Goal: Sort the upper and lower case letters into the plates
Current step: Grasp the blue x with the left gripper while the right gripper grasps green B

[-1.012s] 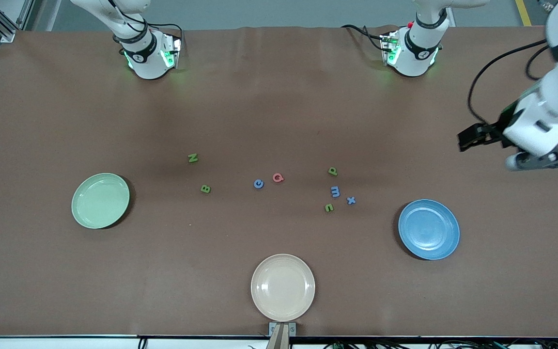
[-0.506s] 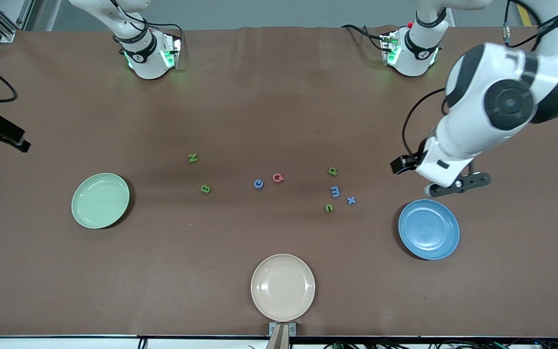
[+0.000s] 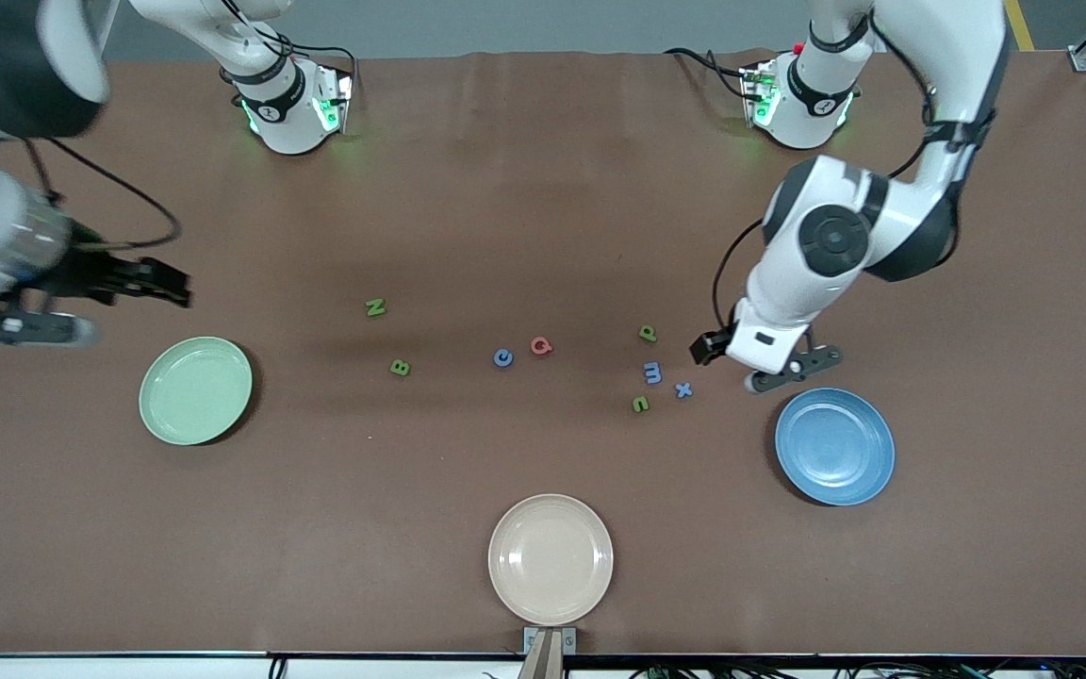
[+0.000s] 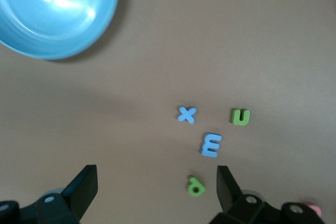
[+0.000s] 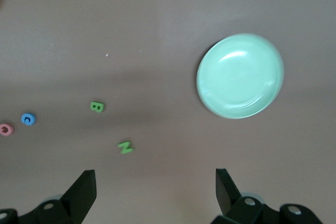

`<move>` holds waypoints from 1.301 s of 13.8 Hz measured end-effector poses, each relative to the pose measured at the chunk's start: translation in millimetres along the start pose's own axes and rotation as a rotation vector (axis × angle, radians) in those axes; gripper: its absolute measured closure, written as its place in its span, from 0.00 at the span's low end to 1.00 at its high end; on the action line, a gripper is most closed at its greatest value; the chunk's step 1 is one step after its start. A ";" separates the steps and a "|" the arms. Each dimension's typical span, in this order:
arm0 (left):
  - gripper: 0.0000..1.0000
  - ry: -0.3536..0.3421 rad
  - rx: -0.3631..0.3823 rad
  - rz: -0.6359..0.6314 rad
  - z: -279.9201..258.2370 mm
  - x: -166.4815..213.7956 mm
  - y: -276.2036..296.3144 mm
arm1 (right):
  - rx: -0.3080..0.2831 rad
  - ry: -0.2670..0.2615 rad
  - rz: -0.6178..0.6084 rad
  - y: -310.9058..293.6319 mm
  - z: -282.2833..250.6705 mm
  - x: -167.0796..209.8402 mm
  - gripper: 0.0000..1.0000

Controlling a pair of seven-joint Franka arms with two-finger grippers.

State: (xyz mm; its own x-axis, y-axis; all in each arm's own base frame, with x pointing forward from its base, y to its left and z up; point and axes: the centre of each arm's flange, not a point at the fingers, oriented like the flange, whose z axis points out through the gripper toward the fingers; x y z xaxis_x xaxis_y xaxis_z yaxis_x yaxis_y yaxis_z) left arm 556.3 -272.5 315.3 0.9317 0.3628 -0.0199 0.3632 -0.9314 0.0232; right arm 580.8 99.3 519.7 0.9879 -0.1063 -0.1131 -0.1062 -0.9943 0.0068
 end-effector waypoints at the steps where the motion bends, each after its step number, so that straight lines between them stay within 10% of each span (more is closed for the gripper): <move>1: 0.00 0.001 -0.006 -0.019 17.7 -5.5 7.9 | -0.005 0.000 0.025 -23.5 27.5 -3.7 0.00; 7: 0.15 0.032 0.014 -0.015 108.2 5.1 15.3 | 0.024 -0.037 0.142 -62.7 208.9 -1.4 0.00; 18: 0.49 0.037 0.038 0.026 141.9 13.8 29.0 | 0.019 -0.029 0.241 -146.4 327.9 18.1 0.01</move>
State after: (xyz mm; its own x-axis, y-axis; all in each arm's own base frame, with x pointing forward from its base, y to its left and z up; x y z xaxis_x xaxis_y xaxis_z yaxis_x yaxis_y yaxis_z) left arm 578.2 -298.6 173.8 0.9407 0.3387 0.0173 0.3390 -0.9407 -0.0149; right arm 577.1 244.6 190.9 0.9303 -0.3397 -0.1386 -0.3405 -0.9401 0.0182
